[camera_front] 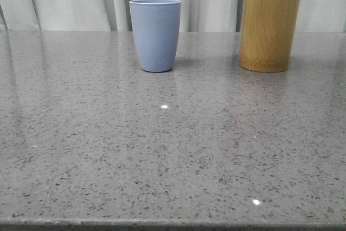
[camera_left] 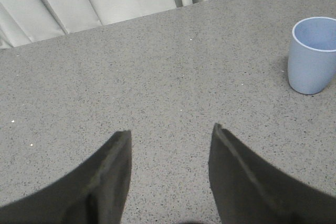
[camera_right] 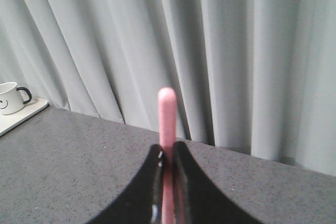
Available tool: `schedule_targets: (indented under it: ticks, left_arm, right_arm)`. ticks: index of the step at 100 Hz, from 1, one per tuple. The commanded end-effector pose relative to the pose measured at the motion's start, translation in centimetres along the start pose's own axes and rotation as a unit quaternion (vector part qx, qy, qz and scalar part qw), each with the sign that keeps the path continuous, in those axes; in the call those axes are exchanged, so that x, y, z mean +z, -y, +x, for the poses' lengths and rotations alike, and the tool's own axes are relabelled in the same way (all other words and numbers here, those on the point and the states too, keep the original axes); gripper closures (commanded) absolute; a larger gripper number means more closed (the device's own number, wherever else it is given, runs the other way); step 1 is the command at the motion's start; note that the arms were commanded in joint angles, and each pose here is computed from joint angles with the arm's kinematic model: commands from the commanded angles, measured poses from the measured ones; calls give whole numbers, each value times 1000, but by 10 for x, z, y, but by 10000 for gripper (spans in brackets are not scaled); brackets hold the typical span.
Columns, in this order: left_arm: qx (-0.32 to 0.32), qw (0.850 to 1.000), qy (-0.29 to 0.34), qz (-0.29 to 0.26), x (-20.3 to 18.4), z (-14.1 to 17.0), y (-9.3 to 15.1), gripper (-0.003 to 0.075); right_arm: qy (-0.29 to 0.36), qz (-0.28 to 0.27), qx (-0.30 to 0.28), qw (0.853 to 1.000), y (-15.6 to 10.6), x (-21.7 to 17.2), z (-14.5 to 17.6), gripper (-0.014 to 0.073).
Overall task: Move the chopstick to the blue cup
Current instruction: 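Carry the pink straw with the right gripper over the blue cup, then lower the straw into the blue cup and open the right gripper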
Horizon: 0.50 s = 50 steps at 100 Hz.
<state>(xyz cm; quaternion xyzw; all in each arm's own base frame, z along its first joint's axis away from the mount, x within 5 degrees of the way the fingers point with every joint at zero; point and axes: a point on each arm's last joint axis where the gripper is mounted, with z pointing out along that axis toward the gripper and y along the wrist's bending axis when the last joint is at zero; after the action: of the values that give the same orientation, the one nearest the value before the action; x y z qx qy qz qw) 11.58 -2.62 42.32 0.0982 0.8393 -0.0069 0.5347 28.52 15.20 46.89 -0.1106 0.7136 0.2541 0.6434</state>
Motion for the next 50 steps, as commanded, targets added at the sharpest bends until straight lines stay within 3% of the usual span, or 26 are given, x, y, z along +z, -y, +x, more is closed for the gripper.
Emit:
schedule_targets:
  ticks: [1, 50]
  left_arm:
    - [-1, 999, 44, 3, -6, -11, -1, 386]
    - [-1, 999, 44, 3, -6, -11, -1, 386]
  right_arm:
    - [79, -15, -1, 997, -10, -4, -21, 665]
    - [68, -13, 2, 998, -10, 44, 14, 665]
